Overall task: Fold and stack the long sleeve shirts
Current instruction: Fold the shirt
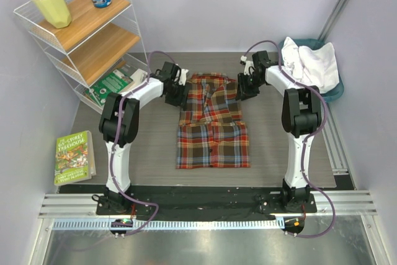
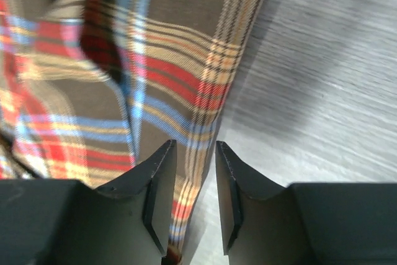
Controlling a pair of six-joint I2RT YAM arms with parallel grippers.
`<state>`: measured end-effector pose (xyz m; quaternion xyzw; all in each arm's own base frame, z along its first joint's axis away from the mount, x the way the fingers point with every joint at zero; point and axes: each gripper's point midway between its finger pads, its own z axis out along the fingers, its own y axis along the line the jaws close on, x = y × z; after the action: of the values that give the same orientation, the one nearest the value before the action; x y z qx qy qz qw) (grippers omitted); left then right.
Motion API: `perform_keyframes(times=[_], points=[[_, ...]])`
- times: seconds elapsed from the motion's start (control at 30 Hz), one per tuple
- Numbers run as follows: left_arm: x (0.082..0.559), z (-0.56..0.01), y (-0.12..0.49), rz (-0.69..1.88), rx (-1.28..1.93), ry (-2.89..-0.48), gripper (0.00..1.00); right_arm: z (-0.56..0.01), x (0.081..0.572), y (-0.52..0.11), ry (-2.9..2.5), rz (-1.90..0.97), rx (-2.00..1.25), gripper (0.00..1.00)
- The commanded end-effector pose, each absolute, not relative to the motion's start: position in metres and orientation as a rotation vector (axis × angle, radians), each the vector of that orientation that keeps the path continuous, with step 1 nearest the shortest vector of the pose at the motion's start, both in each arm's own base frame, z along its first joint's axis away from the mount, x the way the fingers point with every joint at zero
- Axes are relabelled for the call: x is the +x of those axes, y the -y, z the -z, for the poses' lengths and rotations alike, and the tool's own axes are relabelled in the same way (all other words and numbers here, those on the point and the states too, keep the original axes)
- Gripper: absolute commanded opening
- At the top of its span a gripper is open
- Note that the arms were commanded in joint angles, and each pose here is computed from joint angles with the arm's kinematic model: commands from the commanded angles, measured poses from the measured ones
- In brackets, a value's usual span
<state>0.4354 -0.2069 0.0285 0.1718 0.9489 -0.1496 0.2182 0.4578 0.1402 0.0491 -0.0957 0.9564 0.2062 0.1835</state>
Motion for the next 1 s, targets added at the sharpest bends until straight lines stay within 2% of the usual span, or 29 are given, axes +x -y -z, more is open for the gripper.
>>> perform_keyframes(times=[0.0, 0.07, 0.1, 0.13, 0.17, 0.27, 0.53, 0.6, 0.63, 0.67, 0.7, 0.73, 0.77, 0.8, 0.83, 0.87, 0.9, 0.93, 0.97], points=[[0.445, -0.026, 0.202, 0.353, 0.456, -2.63, 0.48, -0.04, 0.465, -0.143, -2.716, -0.562, -0.24, 0.35], [0.445, -0.023, 0.202, 0.342, 0.463, -2.636, 0.42, -0.035, 0.466, -0.142, -2.724, -0.557, -0.242, 0.28], [0.446, -0.021, 0.2, 0.33, 0.46, -2.642, 0.39, -0.035, 0.467, -0.142, -2.722, -0.552, -0.243, 0.22], [0.447, -0.018, 0.197, 0.303, 0.457, -2.651, 0.31, -0.035, 0.467, -0.14, -2.72, -0.537, -0.253, 0.06], [0.447, -0.016, 0.194, 0.291, 0.453, -2.66, 0.15, -0.036, 0.469, -0.137, -2.715, -0.524, -0.254, 0.01], [0.447, -0.013, 0.187, 0.276, 0.435, -2.671, 0.0, -0.039, 0.472, -0.128, -2.704, -0.479, -0.258, 0.01], [0.455, -0.018, 0.177, 0.28, 0.4, -2.65, 0.0, -0.033, 0.472, -0.122, -2.712, -0.484, -0.265, 0.01], [0.452, -0.023, 0.184, 0.338, 0.423, -2.653, 0.0, -0.033, 0.473, -0.122, -2.713, -0.485, -0.265, 0.07], [0.453, -0.033, 0.189, 0.386, 0.462, -2.626, 0.02, -0.037, 0.47, -0.122, -2.722, -0.492, -0.271, 0.14], [0.451, -0.041, 0.192, 0.412, 0.497, -2.603, 0.19, -0.042, 0.469, -0.123, -2.718, -0.502, -0.288, 0.29], [0.446, -0.076, 0.203, 0.51, 0.555, -2.513, 0.29, -0.059, 0.47, -0.125, -2.681, -0.529, -0.315, 0.36], [0.437, -0.078, 0.201, 0.516, 0.622, -2.465, 0.38, -0.069, 0.468, -0.124, -2.66, -0.524, -0.327, 0.42], [0.433, -0.092, 0.201, 0.521, 0.649, -2.409, 0.52, -0.08, 0.467, -0.125, -2.634, -0.522, -0.355, 0.51], [0.421, -0.137, 0.206, 0.566, 0.709, -2.275, 0.63, -0.104, 0.464, -0.125, -2.572, -0.522, -0.414, 0.55], [0.403, -0.132, 0.203, 0.556, 0.798, -2.252, 0.72, -0.115, 0.462, -0.124, -2.546, -0.515, -0.437, 0.56], [0.392, -0.144, 0.201, 0.522, 0.853, -2.204, 0.77, -0.125, 0.459, -0.125, -2.519, -0.523, -0.464, 0.56], [0.382, -0.149, 0.197, 0.467, 0.908, -2.176, 0.78, -0.133, 0.453, -0.128, -2.494, -0.549, -0.498, 0.56], [0.352, -0.156, 0.201, 0.43, 1.008, -2.137, 0.78, -0.15, 0.444, -0.136, -2.454, -0.6, -0.531, 0.56], [0.341, -0.156, 0.2, 0.35, 1.125, -2.076, 0.78, -0.157, 0.434, -0.146, -2.433, -0.666, -0.565, 0.52]])
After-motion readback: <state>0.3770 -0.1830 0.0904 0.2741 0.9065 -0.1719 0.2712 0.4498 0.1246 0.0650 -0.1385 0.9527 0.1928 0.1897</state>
